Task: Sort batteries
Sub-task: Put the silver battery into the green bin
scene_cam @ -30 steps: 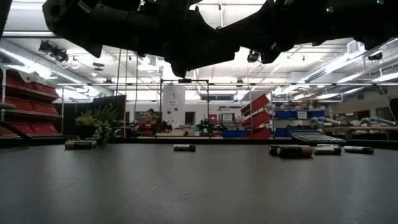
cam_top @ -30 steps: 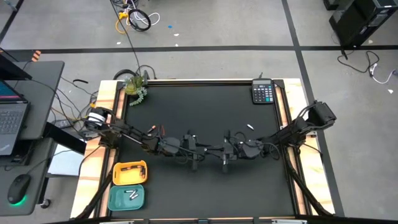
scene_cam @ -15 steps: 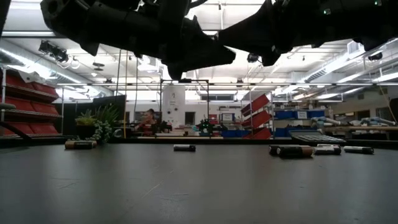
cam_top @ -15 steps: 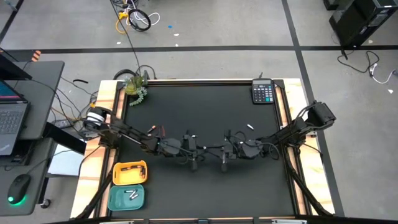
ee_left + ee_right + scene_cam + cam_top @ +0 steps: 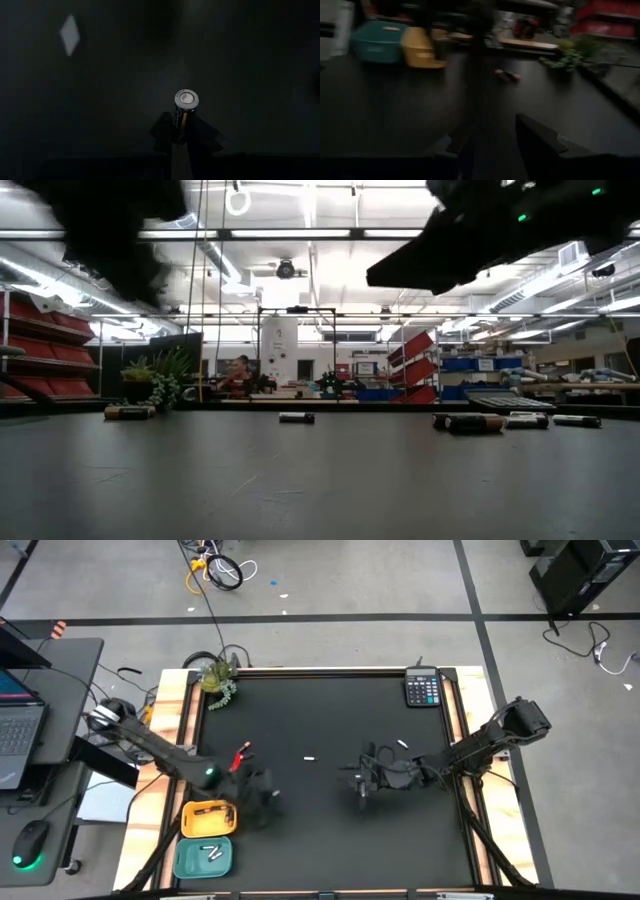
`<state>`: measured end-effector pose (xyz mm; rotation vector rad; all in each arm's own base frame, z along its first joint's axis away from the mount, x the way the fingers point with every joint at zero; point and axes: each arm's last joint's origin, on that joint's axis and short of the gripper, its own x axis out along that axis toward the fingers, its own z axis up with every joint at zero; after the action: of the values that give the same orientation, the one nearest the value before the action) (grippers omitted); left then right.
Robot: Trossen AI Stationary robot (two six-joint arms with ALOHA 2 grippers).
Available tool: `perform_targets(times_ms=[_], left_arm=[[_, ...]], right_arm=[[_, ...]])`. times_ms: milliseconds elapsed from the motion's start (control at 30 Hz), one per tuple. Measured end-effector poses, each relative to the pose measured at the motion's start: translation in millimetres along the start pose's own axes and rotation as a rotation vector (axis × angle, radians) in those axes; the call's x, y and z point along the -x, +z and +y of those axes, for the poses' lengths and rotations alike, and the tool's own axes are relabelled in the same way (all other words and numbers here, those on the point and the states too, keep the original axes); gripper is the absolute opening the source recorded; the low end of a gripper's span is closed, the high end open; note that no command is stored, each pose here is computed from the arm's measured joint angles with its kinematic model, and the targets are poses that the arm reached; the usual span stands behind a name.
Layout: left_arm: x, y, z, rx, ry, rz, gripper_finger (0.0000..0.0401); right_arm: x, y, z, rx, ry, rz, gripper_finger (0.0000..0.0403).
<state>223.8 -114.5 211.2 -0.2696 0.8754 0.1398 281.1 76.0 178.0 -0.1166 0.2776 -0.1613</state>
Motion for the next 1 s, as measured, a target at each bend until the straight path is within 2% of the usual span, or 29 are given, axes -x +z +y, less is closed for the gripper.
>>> perform_targets(times_ms=[100,200,367,533,700,867,1000], left_arm=[[16.6,-25.8,-16.9,0.086,-0.07,0.123,0.0035],[30.3,-45.6,-35.7,0.16,-0.157,0.184,0.0035],[47.1,-71.6,-53.4,0.312,-0.191,0.222,0.004],[62.9,-93.1,-66.3,0.469,-0.235,0.274,0.0041],[75.0,-111.3,-71.8,0.558,-0.237,0.305,0.0043],[78.3,-126.7,-66.7,0.649,-0.127,0.363,0.0054],[79.8,-130.6,-67.7,0.695,-0.114,0.41,0.0078]], right_arm=[[-7.7,0.1,-16.0,-0.005,-0.063,-0.004,0.0144],[-14.5,-1.7,-33.0,-0.021,-0.119,0.007,0.0142],[-20.5,0.2,-53.5,-0.052,-0.166,-0.016,0.0142],[-23.1,1.6,-62.8,-0.069,-0.15,-0.035,0.0142],[-23.4,1.6,-62.4,-0.068,-0.122,-0.037,0.0141],[-22.1,1.0,-56.5,-0.059,-0.101,-0.028,0.0139],[-20.9,-0.8,-51.1,-0.046,-0.081,-0.008,0.0139]])
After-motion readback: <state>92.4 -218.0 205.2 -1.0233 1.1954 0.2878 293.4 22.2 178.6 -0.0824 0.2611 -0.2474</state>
